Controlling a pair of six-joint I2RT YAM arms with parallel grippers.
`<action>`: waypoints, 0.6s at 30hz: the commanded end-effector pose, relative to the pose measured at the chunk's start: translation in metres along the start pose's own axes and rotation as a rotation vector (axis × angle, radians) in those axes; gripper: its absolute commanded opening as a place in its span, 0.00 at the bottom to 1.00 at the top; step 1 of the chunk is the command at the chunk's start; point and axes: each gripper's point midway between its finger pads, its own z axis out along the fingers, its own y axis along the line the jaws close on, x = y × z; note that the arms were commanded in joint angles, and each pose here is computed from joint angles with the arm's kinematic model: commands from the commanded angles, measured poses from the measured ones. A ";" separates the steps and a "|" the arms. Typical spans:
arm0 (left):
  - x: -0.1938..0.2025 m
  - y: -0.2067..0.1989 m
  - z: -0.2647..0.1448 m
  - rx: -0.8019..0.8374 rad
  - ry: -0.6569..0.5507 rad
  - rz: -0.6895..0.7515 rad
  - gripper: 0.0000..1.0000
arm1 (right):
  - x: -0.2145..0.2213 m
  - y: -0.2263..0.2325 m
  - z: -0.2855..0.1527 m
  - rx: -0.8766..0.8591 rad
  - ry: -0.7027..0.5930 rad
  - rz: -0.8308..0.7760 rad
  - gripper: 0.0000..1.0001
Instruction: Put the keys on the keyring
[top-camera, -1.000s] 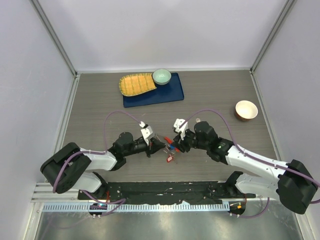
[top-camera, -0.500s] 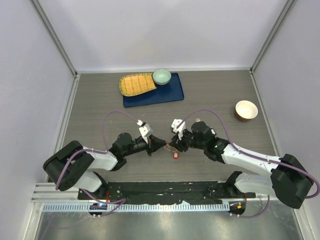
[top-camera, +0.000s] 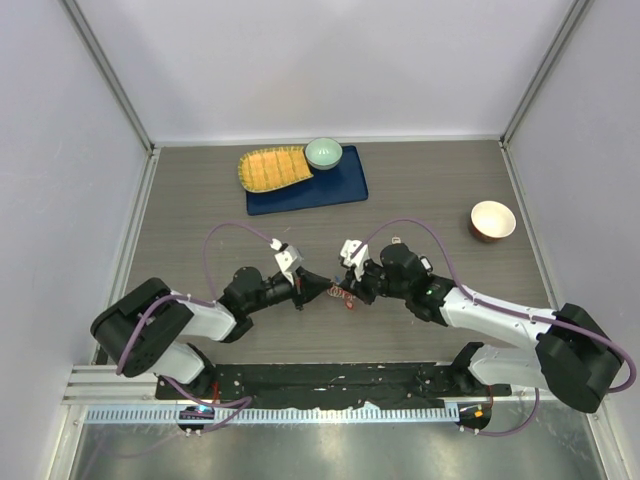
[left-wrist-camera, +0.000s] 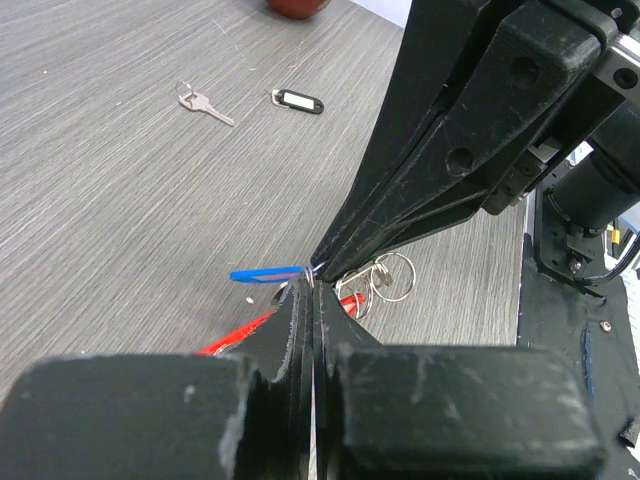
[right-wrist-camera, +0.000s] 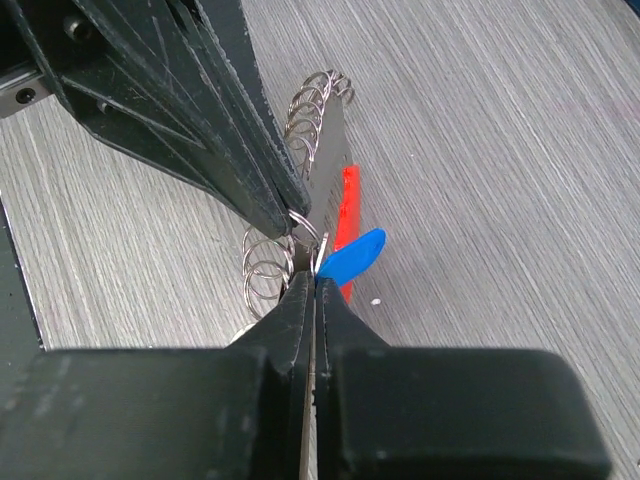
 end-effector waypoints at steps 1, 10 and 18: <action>-0.031 -0.009 0.005 0.034 -0.130 0.030 0.00 | -0.017 0.008 -0.002 -0.040 -0.063 -0.009 0.01; -0.036 -0.021 0.009 0.065 -0.176 0.040 0.00 | -0.020 0.024 0.007 -0.124 -0.064 -0.003 0.01; -0.038 -0.026 0.013 0.074 -0.202 0.048 0.00 | -0.033 0.030 0.011 -0.153 -0.132 0.032 0.01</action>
